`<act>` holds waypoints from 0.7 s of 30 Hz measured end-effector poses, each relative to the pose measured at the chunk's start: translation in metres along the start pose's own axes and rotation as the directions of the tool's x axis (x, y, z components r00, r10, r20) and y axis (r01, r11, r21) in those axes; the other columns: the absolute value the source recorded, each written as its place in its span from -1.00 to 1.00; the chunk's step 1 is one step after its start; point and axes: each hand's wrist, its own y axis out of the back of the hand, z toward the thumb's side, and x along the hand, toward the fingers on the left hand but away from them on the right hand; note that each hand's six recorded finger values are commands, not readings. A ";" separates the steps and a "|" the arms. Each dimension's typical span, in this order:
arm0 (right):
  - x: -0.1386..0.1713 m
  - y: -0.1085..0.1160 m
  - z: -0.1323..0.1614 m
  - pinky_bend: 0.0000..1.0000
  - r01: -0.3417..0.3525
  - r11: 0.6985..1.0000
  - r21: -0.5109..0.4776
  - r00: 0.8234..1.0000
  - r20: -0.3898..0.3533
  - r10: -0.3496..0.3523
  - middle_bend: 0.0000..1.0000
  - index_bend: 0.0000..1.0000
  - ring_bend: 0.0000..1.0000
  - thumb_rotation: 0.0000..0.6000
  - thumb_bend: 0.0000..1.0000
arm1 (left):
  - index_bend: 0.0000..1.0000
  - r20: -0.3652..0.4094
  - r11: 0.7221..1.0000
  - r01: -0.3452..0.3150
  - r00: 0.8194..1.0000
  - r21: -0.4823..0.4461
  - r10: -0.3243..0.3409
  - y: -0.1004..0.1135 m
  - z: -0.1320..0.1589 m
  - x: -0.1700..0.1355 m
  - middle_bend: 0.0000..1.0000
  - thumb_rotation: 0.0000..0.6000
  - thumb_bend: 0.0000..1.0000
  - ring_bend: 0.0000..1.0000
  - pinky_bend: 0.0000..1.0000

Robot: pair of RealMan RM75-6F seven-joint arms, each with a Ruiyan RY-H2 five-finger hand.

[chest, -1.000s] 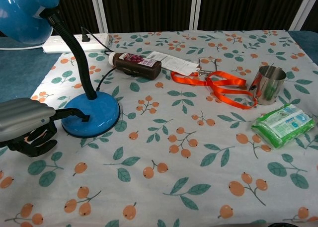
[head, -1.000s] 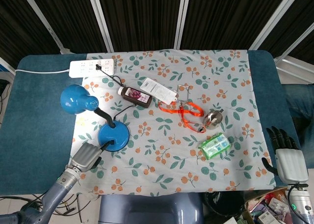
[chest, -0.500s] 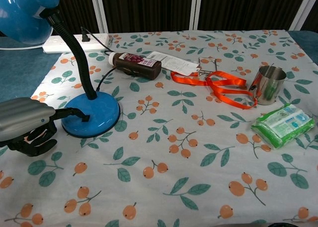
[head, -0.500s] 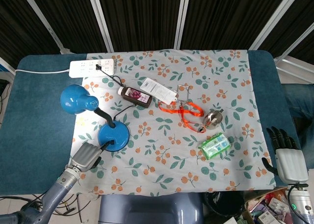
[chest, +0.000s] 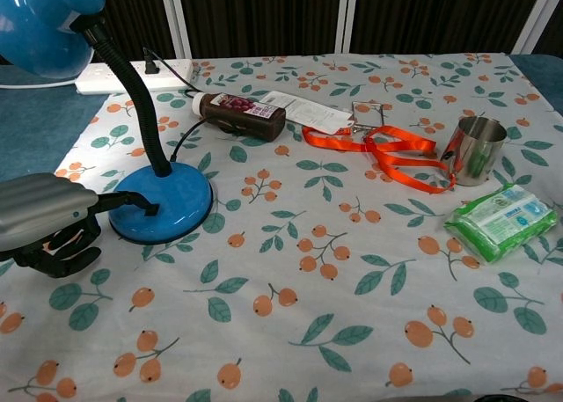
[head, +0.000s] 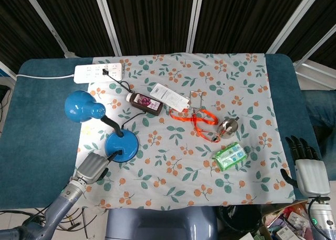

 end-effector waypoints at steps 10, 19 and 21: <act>0.000 0.000 0.001 -0.66 0.001 1.000 0.000 1.000 -0.002 -0.001 -0.89 -0.98 -0.87 1.00 -0.64 | -0.74 -0.012 1.000 0.017 1.000 -0.002 -0.017 -0.004 -0.004 0.001 0.60 1.00 0.04 0.38 0.54; 0.000 0.000 0.000 -0.66 0.003 1.000 0.000 1.000 -0.002 -0.003 -0.89 -0.98 -0.87 1.00 -0.64 | -0.74 -0.010 1.000 0.022 1.000 0.000 -0.022 -0.005 -0.003 0.004 0.60 1.00 0.04 0.38 0.54; 0.000 0.001 0.001 -0.66 0.003 1.000 0.000 1.000 -0.003 -0.003 -0.89 -0.98 -0.87 1.00 -0.64 | -0.74 -0.009 1.000 0.016 1.000 0.000 -0.016 -0.004 -0.003 0.004 0.60 1.00 0.04 0.38 0.54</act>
